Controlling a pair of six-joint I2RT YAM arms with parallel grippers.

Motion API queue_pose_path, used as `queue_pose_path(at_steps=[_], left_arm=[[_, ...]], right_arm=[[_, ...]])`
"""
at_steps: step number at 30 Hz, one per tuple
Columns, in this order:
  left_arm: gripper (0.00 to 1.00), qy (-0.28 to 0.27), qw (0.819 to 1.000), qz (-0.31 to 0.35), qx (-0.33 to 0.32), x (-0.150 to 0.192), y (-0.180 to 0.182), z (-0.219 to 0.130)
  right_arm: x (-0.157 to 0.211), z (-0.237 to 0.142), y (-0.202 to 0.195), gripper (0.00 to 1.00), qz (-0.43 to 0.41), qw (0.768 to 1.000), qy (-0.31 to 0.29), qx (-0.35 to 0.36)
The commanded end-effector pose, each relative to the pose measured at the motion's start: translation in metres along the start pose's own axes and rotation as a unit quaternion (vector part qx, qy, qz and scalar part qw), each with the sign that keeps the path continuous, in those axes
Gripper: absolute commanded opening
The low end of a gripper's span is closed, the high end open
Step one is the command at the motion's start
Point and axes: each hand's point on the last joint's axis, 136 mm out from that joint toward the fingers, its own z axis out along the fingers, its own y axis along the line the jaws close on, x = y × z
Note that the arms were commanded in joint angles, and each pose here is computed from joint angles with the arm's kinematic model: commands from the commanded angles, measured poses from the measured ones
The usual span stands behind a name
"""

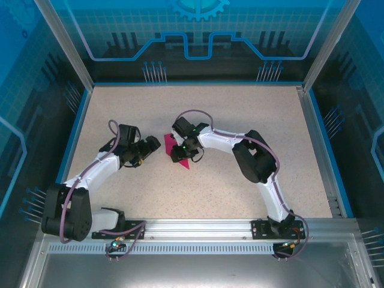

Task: Fold a paper plane with a square sheet of paper (pick it up from the middle)
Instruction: Rotate the paper at the center of the table.

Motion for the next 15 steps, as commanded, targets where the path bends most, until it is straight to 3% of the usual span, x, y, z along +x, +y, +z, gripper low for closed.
queue_pose_path(at_steps=[1, 5, 9, 12, 15], left_arm=[[0.92, 0.022, 0.999, 0.020, 0.031, 0.009, -0.004, 0.004], [0.92, 0.025, 0.999, 0.022, 0.036, 0.011, -0.004, 0.003], [0.93, 0.027, 0.999, 0.009, 0.036, 0.013, -0.002, 0.007], [0.93, 0.033, 0.999, 0.006, 0.041, 0.016, -0.003, 0.010], [0.94, 0.040, 0.998, 0.010, 0.043, 0.020, -0.007, 0.011]], right_arm=[[0.054, -0.006, -0.029, 0.32, -0.052, 0.995, 0.089, -0.017], [0.067, -0.028, -0.035, 0.35, -0.090, 0.992, 0.089, -0.023], [0.034, -0.059, -0.013, 0.41, -0.070, 0.997, -0.007, -0.043], [0.017, -0.071, -0.007, 0.38, -0.028, 0.996, -0.069, -0.039], [0.011, -0.067, -0.015, 0.35, 0.018, 0.995, -0.094, -0.017]])
